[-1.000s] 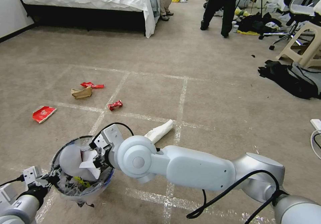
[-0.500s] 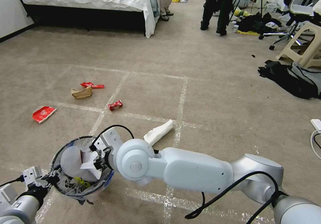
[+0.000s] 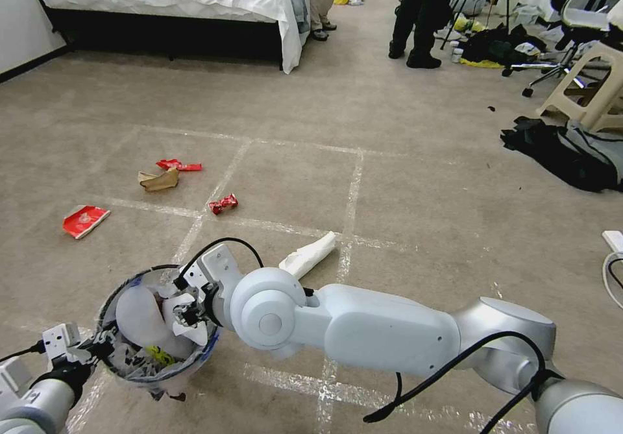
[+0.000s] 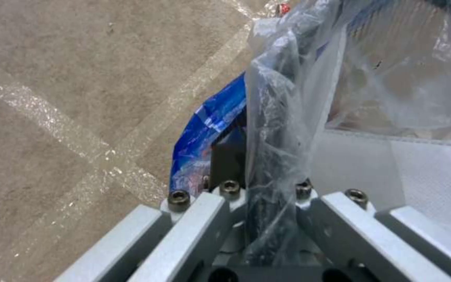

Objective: Pick up the trash bin and place the garbage on the floor into it.

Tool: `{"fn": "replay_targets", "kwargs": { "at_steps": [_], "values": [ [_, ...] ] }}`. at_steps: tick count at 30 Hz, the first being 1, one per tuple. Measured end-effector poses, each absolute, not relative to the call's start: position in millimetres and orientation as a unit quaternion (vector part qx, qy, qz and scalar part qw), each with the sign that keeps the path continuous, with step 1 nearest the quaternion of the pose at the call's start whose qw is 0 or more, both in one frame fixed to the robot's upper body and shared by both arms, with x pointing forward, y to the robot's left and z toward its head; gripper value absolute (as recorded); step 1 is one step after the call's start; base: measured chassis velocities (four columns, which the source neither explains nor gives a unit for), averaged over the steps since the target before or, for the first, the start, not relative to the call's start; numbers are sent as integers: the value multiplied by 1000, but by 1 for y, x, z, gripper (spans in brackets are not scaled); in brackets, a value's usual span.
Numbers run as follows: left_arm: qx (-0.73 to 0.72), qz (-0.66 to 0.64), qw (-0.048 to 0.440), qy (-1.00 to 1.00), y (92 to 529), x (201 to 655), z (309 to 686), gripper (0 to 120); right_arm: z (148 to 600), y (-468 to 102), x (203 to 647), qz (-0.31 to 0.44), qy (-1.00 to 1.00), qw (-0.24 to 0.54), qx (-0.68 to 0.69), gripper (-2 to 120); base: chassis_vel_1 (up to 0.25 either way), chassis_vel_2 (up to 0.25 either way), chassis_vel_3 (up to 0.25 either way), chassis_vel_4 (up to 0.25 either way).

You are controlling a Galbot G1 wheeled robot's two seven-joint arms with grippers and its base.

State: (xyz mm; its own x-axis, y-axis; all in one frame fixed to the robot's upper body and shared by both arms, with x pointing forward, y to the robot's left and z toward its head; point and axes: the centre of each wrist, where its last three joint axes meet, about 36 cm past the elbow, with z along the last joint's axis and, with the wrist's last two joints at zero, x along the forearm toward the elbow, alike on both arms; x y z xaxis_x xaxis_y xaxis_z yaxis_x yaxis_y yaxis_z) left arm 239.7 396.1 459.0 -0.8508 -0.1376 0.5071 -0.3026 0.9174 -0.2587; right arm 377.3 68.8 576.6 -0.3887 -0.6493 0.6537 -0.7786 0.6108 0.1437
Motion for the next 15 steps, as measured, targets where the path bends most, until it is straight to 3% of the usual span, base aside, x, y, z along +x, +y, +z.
{"fn": "replay_targets", "kwargs": {
  "at_steps": [8, 15],
  "values": [
    [120, 167, 251, -946, 399, 239, 456, 1, 597, 59, 376, 82, -835, 322, 438, 96, 0, 0, 0, 0],
    [123, 166, 250, -946, 402, 239, 457, 1, 618, 45, 379, 60, -843, 299, 444, 100, 0, 0, 0, 0]
  ]
}}
